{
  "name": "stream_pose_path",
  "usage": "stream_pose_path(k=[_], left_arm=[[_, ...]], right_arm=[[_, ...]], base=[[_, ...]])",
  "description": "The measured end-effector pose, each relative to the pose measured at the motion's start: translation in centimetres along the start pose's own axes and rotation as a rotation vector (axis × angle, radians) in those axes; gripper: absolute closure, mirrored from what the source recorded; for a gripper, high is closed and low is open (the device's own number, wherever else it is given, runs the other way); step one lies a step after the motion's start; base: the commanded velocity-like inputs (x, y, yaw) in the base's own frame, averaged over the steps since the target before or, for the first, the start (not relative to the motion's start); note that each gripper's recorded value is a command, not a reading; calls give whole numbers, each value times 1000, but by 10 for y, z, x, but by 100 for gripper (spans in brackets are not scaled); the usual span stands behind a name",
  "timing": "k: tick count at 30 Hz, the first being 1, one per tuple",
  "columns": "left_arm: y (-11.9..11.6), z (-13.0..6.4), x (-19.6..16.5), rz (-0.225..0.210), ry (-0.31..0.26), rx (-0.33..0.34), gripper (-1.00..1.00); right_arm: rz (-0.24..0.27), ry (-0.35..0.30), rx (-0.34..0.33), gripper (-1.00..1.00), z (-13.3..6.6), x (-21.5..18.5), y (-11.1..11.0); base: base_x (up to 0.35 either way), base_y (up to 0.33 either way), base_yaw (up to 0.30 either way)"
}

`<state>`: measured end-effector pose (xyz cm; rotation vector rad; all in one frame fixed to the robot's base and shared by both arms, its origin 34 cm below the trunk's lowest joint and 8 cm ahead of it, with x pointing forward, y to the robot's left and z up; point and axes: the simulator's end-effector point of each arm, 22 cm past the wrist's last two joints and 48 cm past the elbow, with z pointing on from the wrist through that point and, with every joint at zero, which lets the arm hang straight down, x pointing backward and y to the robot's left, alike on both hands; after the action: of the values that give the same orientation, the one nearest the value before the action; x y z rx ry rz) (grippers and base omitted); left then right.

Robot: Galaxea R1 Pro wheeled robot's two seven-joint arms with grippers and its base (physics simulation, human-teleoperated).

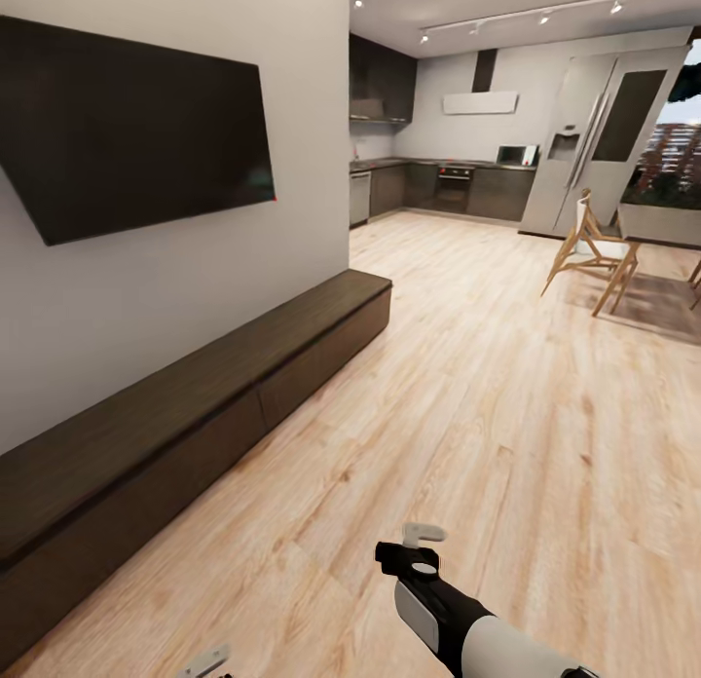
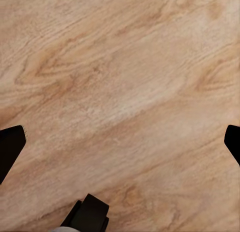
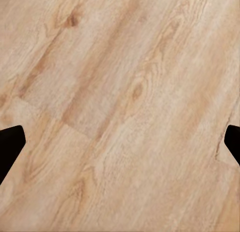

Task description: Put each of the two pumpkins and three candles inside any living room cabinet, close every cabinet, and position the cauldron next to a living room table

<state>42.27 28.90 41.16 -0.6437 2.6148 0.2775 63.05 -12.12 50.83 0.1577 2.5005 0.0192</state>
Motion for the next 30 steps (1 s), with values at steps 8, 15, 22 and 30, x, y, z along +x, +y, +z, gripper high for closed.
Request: stream_pose_path(k=[8, 15, 22, 30], left_arm=[[1, 1, 3, 2, 6, -3, -100], [2, 2, 6, 6, 12, -5, -100], [3, 3, 8, 8, 17, -7, -100], [4, 3, 11, 10, 24, -10, -100]], right_arm=[[-1, 7, 1, -100, 2, 4, 0], [-1, 14, 1, -100, 3, 7, -1], [-1, 20, 1, -100, 5, 10, 0], [-2, 27, 3, -100, 6, 14, -1]], base=[[72, 0, 232], [41, 0, 232], [2, -9, 232], [34, -226, 234]])
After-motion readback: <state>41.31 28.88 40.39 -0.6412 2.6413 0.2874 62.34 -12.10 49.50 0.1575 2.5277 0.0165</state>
